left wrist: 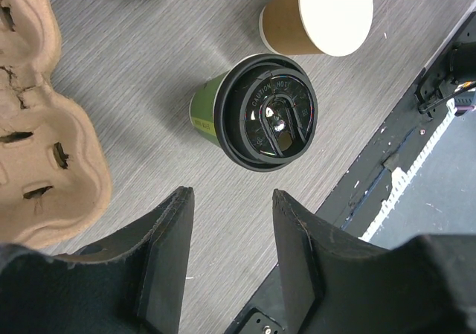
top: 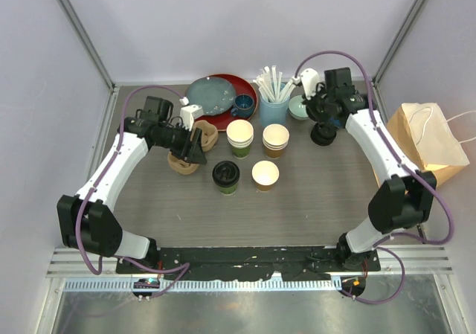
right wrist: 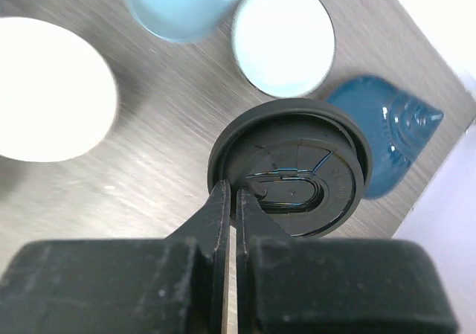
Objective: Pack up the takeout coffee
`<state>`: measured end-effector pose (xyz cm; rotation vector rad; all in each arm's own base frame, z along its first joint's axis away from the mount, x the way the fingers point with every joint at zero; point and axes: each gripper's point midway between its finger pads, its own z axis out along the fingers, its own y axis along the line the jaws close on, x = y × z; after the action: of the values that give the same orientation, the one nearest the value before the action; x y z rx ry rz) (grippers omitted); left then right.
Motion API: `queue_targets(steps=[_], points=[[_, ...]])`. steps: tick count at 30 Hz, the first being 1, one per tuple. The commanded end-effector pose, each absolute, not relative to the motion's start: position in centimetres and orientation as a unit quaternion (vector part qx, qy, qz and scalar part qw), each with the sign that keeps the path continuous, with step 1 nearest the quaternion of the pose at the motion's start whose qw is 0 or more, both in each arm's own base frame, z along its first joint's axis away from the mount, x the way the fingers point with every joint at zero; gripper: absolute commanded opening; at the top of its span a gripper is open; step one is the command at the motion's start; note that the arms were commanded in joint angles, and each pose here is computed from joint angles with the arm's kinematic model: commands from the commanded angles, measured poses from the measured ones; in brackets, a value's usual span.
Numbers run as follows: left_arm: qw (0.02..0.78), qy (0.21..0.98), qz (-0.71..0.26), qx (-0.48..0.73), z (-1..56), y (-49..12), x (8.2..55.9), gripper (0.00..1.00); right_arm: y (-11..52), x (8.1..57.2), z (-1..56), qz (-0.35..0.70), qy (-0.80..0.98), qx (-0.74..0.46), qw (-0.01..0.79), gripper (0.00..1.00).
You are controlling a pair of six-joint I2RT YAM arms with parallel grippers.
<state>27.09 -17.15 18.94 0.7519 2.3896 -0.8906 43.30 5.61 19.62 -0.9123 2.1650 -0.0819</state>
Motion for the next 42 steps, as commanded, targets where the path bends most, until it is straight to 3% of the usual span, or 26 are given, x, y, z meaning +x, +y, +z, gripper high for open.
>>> queue_targets(steps=[1, 6, 14, 30, 42], points=[[0.268, 0.862, -0.322, 0.285, 20.6, -17.3, 28.0, 0.51, 9.3, 38.8, 26.4, -0.017, 0.863, -0.284, 0.417, 0.01], [0.271, 0.867, -0.309, 0.283, 20.5, -16.9, 28.2, 0.51, 13.2, 34.0, 27.4, 0.074, 0.901, -0.214, 0.370, 0.01], [0.284, 0.876, -0.280, 0.270, 20.0, -15.5, 28.9, 0.52, 22.9, 24.8, 23.0, 0.120, 0.911, -0.319, 0.233, 0.01], [0.288, 0.877, -0.278, 0.265, 19.9, -14.9, 28.9, 0.52, 26.0, 25.6, 17.1, 0.058, 0.915, -0.366, 0.159, 0.01], [0.287, 0.878, -0.280, 0.263, 19.9, -14.8, 28.9, 0.53, 26.9, 25.0, 14.7, 0.080, 0.914, -0.373, 0.138, 0.01]])
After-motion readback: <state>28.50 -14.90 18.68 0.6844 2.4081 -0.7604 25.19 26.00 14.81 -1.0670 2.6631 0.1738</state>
